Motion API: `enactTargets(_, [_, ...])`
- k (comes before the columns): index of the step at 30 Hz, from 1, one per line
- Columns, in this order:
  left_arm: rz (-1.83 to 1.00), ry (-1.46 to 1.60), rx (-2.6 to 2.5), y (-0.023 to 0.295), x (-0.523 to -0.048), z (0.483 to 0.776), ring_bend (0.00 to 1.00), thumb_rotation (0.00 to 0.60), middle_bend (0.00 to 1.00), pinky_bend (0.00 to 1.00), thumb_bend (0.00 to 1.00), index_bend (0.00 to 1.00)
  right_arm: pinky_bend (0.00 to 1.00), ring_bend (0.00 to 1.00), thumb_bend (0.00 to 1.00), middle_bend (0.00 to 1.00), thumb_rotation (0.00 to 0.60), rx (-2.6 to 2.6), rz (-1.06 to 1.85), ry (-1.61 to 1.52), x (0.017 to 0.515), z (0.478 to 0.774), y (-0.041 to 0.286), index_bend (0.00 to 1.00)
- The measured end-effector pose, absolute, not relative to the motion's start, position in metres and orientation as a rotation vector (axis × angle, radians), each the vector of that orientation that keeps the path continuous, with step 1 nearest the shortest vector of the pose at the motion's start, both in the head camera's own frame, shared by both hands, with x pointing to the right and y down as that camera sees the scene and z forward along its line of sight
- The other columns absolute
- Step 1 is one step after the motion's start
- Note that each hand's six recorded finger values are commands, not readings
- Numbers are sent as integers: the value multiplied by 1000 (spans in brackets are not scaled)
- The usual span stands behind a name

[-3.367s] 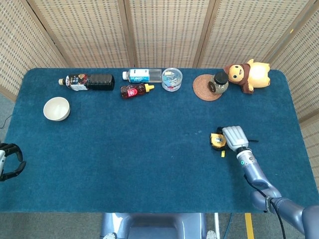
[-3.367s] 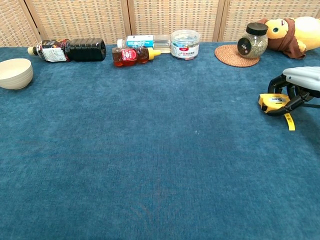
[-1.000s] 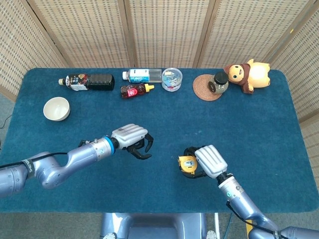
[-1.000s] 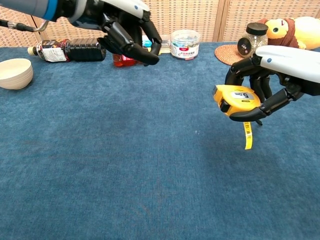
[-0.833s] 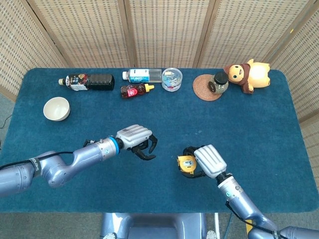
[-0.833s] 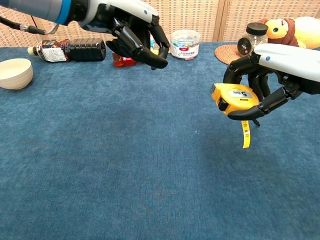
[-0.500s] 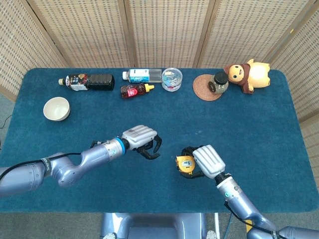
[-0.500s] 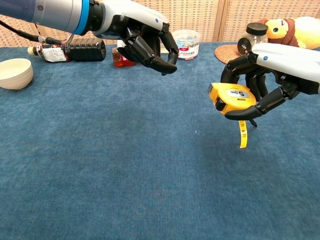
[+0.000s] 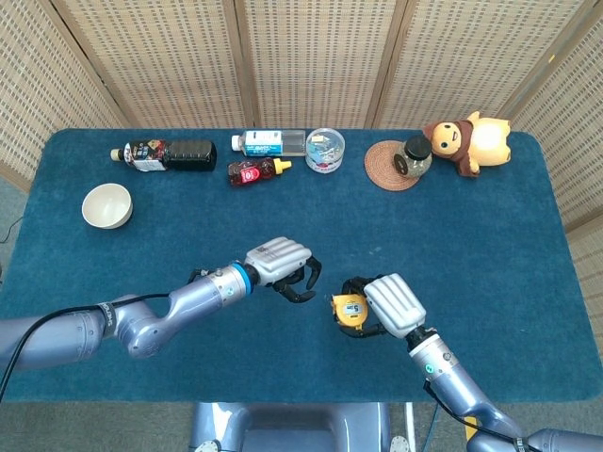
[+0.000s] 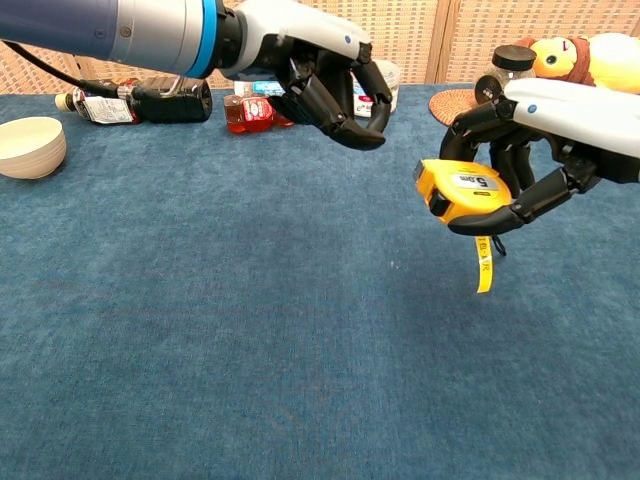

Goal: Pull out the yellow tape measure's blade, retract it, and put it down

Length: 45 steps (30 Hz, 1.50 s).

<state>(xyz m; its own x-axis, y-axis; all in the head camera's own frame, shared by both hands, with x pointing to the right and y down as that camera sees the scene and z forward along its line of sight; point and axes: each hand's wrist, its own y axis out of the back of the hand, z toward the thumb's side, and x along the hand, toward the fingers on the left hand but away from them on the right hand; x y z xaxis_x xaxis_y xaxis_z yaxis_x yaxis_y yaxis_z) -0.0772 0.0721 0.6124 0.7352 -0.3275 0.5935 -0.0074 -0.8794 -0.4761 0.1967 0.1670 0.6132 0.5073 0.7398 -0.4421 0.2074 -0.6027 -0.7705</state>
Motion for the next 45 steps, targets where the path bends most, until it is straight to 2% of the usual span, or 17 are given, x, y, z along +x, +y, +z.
enactTargets(8, [-934,265,-2498,75,-68,612,939,462,940,941,382,540,588,631,263,597,407,-2093,1030,-772,195,610,166,562])
enactTargets(14, [-925,259,-2505,77,-63,613,939,463,940,940,382,495,588,632,263,596,406,-2092,1028,-773,195,609,166,562])
enactTargets(45, [-889,278,-2545,79,-42,620,939,467,941,940,382,495,587,637,262,596,403,-2076,1033,-771,197,605,163,565])
